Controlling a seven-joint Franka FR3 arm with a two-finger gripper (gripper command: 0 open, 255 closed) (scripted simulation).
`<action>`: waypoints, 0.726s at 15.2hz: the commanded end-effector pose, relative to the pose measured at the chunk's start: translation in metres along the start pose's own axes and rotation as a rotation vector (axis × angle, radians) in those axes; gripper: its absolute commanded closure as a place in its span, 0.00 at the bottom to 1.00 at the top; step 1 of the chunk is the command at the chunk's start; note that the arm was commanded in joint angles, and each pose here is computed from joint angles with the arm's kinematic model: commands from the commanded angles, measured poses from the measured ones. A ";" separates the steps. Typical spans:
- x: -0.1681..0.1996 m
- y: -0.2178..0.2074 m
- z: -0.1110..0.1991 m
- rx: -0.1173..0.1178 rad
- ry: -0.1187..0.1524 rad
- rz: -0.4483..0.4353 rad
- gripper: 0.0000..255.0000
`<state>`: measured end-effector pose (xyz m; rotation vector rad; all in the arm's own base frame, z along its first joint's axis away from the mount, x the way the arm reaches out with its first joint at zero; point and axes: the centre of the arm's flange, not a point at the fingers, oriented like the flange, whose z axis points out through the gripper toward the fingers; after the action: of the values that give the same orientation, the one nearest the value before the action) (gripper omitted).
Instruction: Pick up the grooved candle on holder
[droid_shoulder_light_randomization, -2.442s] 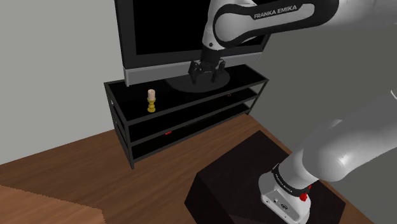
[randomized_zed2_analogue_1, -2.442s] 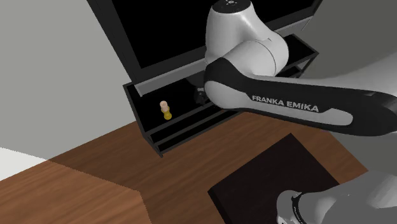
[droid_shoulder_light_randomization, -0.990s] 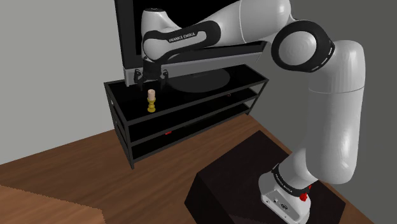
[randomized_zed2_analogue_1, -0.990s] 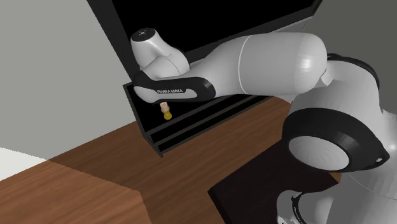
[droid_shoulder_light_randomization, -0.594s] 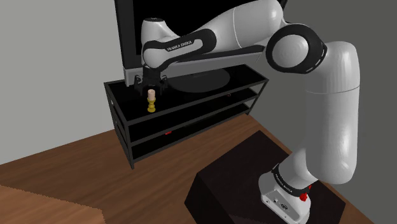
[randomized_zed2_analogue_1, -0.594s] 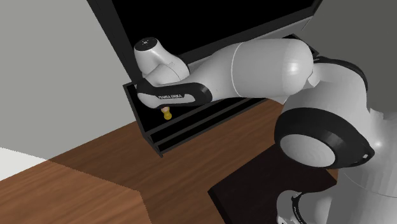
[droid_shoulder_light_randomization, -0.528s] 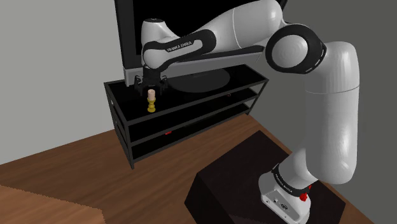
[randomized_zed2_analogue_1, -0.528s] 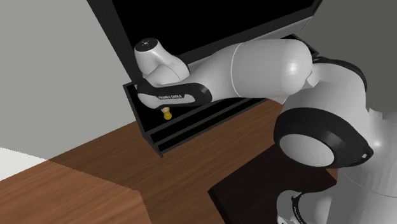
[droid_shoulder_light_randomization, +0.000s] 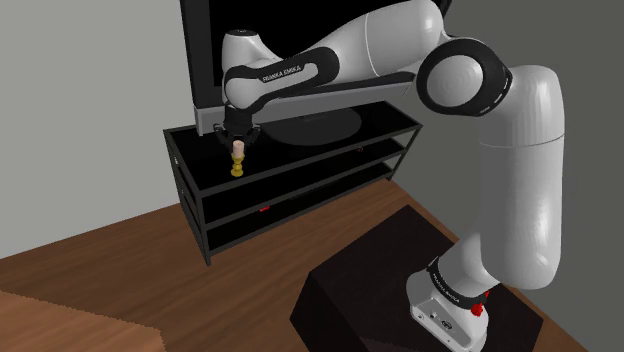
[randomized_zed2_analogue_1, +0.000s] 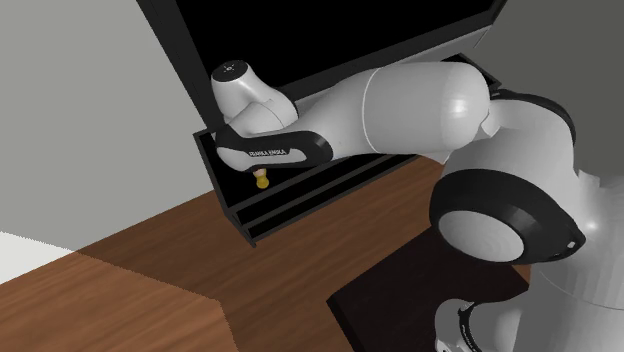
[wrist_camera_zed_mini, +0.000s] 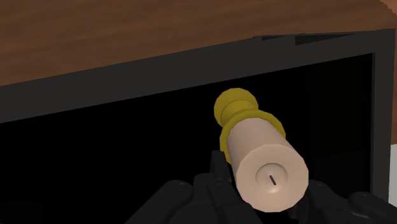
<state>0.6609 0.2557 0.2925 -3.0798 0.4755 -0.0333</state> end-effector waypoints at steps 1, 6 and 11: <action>0.000 0.000 0.001 -0.001 -0.002 0.000 1.00; 0.000 0.000 -0.021 -0.001 -0.002 0.000 1.00; 0.001 -0.001 -0.047 -0.001 -0.002 0.000 1.00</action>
<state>0.6611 0.2546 0.3315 -3.0806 0.4757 -0.0309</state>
